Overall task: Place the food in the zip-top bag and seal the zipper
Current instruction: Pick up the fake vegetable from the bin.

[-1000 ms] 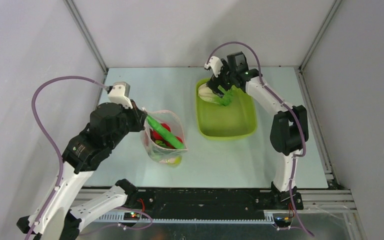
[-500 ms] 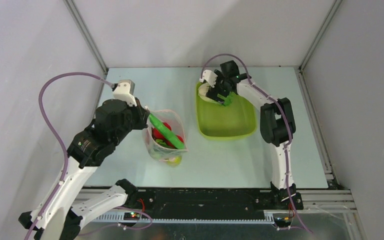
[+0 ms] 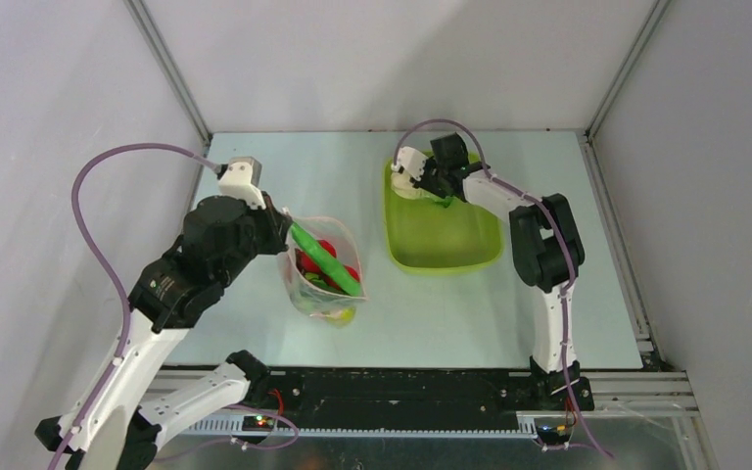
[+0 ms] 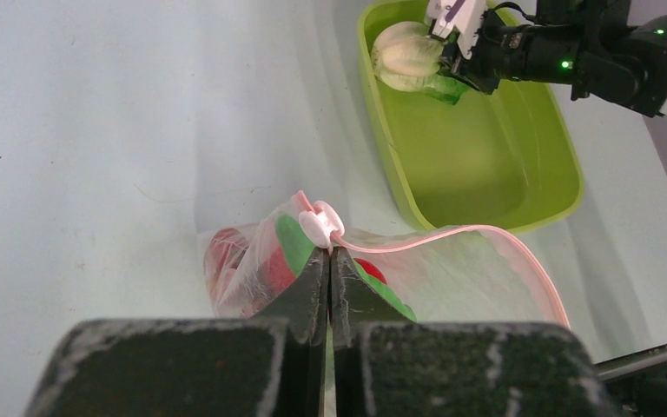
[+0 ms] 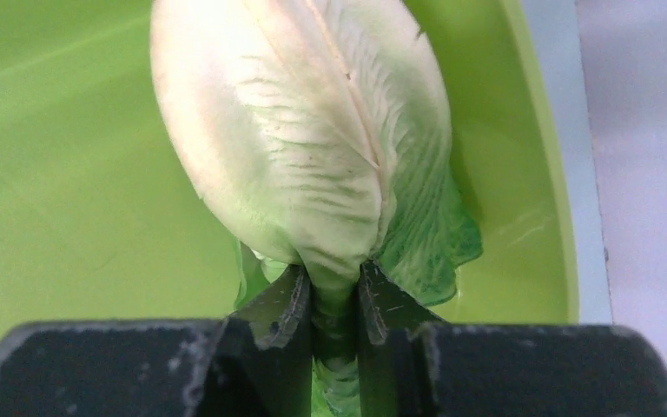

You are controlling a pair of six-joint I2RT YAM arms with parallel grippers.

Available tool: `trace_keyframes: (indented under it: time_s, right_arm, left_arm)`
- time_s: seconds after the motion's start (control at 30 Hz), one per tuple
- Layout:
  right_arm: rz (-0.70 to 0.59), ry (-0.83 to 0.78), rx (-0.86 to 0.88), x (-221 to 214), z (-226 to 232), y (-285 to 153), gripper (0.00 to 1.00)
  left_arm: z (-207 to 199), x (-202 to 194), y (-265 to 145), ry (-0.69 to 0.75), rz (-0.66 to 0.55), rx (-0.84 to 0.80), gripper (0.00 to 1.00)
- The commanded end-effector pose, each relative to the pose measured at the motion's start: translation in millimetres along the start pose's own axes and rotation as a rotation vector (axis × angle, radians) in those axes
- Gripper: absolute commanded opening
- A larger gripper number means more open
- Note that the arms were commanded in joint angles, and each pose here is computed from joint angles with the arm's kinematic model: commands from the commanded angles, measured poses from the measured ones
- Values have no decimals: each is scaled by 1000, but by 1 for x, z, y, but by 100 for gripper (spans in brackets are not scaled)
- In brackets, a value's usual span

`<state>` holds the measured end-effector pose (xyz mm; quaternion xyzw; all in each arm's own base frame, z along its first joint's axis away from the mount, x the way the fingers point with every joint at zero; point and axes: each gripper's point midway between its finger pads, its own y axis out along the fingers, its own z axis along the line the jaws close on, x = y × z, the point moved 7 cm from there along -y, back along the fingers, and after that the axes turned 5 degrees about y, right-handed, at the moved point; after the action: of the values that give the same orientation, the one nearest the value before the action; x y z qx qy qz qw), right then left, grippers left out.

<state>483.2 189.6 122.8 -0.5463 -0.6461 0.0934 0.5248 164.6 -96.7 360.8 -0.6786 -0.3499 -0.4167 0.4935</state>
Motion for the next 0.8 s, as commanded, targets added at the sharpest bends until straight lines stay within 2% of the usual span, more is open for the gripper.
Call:
trace_keyframes:
  time_s: [0.0,0.1,0.2,0.27,0.33,0.43,0.63,0.77]
  right_arm:
    - [-148,55,-169,46,-30,-67,15]
    - [-236,131,-207,69,-34,-113,4]
    - [-326,181,-160,83,-20,-146,0]
    - [-402,138,-127,93,-7,-171,0]
    - [-478,54,-124,103,7,-197,0]
    - [-558,-97,-219,124,24,-239,0]
    - [-646,-430,-353,167,65,-300,0]
    - [-666,-580,-413,188,92,-323,0]
  left_arm:
    - [-1,14,-5,-16,-85,-10,0]
    - [0,14,-6,-22,-88,-7,0]
    - [0,14,-8,-32,-95,-7,0]
    - [0,13,-8,-33,-94,-7,0]
    - [0,13,-7,-34,-93,-7,0]
    - [-1,14,-6,-31,-88,-10,0]
    - [-7,18,0,-53,-57,-18,0]
    - [-8,19,3,-87,-38,6,0]
